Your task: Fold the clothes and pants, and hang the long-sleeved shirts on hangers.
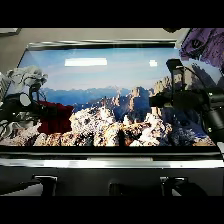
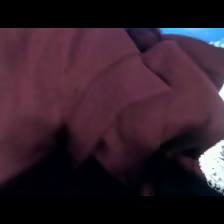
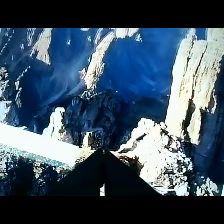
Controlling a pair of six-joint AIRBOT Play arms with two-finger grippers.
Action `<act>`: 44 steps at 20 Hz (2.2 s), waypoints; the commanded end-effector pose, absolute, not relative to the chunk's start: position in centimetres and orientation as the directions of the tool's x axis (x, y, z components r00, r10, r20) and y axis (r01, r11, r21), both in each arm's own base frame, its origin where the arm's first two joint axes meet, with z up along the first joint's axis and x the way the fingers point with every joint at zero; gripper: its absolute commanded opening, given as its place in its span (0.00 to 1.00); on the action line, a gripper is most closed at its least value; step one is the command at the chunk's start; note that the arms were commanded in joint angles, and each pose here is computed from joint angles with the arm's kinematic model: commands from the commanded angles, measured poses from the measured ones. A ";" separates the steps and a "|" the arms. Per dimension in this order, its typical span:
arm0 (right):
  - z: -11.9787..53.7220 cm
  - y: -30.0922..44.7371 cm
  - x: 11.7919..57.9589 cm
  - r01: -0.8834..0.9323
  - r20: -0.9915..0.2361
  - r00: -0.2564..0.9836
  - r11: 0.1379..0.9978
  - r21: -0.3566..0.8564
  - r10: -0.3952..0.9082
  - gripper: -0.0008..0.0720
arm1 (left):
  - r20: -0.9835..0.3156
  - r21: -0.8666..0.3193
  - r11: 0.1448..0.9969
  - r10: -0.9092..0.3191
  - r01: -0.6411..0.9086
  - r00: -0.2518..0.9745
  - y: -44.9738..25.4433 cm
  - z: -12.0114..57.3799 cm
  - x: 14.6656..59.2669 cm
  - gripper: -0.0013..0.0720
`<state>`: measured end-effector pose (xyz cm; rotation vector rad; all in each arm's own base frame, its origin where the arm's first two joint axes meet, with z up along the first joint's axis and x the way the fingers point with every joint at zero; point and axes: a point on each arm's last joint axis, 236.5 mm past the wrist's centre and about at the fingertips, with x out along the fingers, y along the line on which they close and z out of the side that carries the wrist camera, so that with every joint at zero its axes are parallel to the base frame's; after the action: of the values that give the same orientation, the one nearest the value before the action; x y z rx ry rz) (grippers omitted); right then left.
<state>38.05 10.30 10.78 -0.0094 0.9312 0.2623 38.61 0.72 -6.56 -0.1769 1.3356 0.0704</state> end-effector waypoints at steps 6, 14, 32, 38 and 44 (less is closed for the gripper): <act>8.6 8.0 35.0 -0.241 -0.889 0.441 0.971 0.012 0.121 0.06 | -0.842 -0.503 0.861 -0.467 -0.080 0.270 -15.0 -2.5 39.8 0.04; 6.9 2.4 30.7 -0.222 -0.959 0.258 0.959 -0.176 -0.117 0.14 | -0.638 -0.742 0.660 -0.749 0.119 0.178 -41.5 1.1 29.9 0.04; -5.4 7.7 39.9 0.227 -0.732 0.226 0.696 0.682 0.643 0.58 | -0.681 -0.713 0.691 -0.641 -0.122 0.354 -19.0 2.4 42.1 0.86; -9.2 12.1 40.4 0.229 -0.717 0.176 0.681 0.696 0.674 0.58 | -0.684 -0.711 0.691 -0.637 -0.130 0.356 -18.7 2.1 42.2 0.86; -10.3 13.0 40.3 0.206 -0.729 0.157 0.700 0.684 0.666 0.07 | -0.713 -0.692 0.702 -0.630 -0.169 0.308 -18.9 -0.8 42.0 0.86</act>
<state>40.12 12.70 -9.90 0.7978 1.4145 0.3724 42.11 -18.81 0.64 -0.7748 1.2176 -0.3605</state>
